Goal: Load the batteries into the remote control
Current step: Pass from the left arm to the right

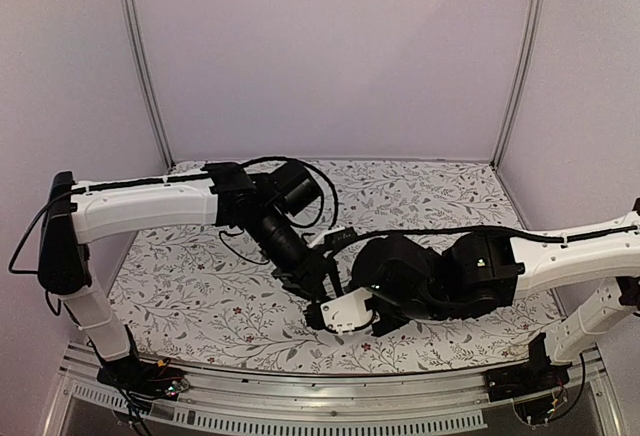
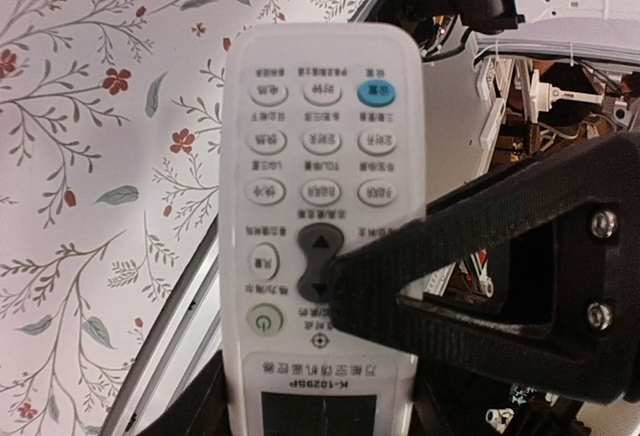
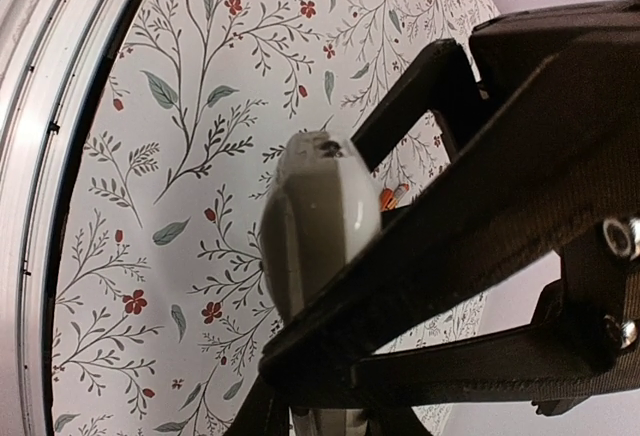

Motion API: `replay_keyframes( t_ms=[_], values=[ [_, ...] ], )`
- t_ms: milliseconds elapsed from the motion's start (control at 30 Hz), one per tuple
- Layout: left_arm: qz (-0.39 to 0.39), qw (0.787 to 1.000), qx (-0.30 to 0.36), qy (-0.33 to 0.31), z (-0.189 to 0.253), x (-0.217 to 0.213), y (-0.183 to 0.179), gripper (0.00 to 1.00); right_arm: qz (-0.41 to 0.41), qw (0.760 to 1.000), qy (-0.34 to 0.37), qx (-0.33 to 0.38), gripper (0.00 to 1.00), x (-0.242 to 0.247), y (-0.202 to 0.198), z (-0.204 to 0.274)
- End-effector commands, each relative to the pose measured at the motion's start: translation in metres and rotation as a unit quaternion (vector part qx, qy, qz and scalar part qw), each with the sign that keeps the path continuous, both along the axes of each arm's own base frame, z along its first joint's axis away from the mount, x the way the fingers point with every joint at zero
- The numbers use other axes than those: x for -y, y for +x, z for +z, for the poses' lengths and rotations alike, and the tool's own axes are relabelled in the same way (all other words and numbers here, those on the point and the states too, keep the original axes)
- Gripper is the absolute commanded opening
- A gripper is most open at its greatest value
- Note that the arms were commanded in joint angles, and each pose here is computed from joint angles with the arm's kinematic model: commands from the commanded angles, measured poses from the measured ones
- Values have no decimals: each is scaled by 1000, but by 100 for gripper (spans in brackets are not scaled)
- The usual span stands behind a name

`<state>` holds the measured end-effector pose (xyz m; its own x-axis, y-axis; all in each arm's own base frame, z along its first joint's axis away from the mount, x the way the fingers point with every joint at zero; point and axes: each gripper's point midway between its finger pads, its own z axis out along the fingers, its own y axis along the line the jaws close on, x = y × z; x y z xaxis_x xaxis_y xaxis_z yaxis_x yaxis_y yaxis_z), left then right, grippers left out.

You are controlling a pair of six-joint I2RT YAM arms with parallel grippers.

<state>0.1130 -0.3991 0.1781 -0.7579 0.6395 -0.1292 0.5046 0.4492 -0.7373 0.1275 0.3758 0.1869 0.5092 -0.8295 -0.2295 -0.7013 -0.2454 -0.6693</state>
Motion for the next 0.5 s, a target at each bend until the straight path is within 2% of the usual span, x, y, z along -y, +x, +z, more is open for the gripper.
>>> replay_keyframes(
  t_ms=[0,100,167,233,267,367,467],
  values=[
    [8,997,18,-70,40,7,15,46,-33,999,38,-12,5,1,4,17],
    [54,992,44,-104,59,3,44,60,-54,996,66,-33,0,4,9,26],
    [86,985,57,-138,75,0,63,69,-61,994,82,-43,0,7,11,32],
    [117,975,76,-171,91,-7,80,92,-67,992,97,-52,0,9,12,36],
    [133,969,88,-187,100,-12,89,99,-70,991,104,-53,0,11,13,39],
    [198,947,149,-204,112,-36,118,100,-97,983,146,-58,0,16,28,52],
    [290,899,244,-221,120,-71,142,99,-150,955,240,-91,0,25,55,83]
  ],
)
